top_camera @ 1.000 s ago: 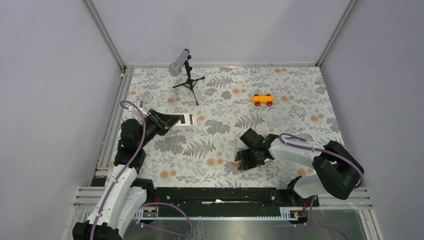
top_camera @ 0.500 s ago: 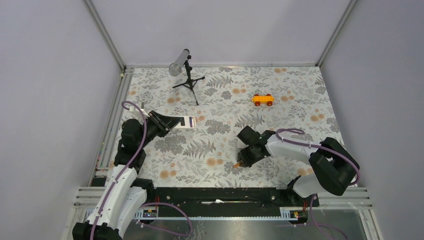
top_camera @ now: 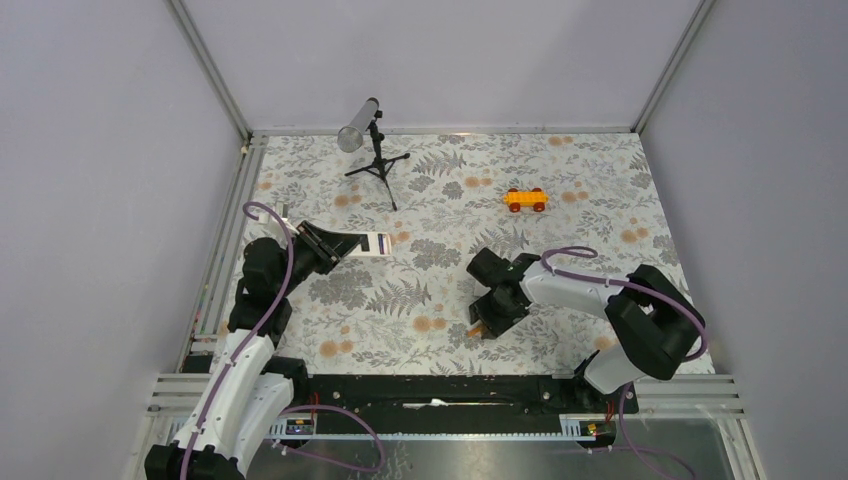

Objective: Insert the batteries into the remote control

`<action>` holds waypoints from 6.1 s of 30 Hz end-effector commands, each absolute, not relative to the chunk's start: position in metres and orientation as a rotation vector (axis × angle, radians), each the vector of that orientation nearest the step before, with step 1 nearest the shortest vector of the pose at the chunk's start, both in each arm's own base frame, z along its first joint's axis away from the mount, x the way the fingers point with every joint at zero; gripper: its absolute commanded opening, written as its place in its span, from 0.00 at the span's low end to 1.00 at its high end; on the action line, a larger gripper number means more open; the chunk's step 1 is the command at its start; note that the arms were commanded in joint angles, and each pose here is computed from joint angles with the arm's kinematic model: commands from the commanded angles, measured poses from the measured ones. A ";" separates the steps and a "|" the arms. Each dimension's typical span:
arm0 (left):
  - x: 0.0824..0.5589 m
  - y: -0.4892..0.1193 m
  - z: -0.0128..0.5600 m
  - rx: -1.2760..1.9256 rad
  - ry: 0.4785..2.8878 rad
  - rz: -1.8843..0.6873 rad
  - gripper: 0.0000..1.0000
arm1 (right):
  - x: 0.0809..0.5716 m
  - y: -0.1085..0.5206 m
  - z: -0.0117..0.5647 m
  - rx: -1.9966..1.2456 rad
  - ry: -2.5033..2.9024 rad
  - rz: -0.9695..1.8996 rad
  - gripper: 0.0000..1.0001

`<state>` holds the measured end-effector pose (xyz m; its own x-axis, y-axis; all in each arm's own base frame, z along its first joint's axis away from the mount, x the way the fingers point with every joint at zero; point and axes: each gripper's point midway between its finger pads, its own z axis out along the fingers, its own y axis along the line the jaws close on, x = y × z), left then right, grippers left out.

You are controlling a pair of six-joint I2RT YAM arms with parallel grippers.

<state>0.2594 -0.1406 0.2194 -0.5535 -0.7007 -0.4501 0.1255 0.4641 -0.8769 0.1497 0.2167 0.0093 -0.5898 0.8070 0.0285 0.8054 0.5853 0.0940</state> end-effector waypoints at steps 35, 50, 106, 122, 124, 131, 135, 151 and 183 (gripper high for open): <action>0.230 -0.228 0.197 -0.054 2.072 -1.571 0.00 | 0.195 0.293 0.166 0.285 2.789 0.826 0.10; 0.222 -0.239 0.195 -0.030 2.151 -1.660 0.00 | 0.171 0.334 0.187 0.305 2.961 1.126 0.08; 0.212 -0.238 0.194 0.003 2.187 -1.674 0.00 | 0.175 0.336 0.152 0.550 3.031 1.097 0.25; 0.220 -0.238 0.193 -0.044 2.209 -1.653 0.00 | 0.174 0.332 0.165 0.460 2.997 1.115 0.39; 0.222 -0.239 0.193 -0.052 2.222 -1.652 0.00 | 0.175 0.329 0.169 0.437 2.988 1.104 0.44; 0.223 -0.241 0.195 -0.071 2.264 -1.673 0.00 | 0.183 0.331 0.184 0.383 2.933 1.165 0.53; 0.222 -0.240 0.194 -0.070 2.314 -1.653 0.00 | 0.193 0.323 0.198 0.288 2.863 1.147 0.65; 0.201 -0.245 0.230 0.028 2.328 -1.840 0.00 | 0.182 0.305 0.243 -0.614 2.291 1.329 1.00; 0.201 -0.248 0.236 0.018 2.299 -1.920 0.00 | 0.163 0.330 0.221 -0.824 2.218 1.444 0.69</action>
<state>0.1991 -0.2469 0.2219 -0.9943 -0.0930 -0.0527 0.0317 0.2148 -0.9761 0.1609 0.3232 0.2120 -0.7901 -0.2814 -0.5446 -0.6128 0.3416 0.7126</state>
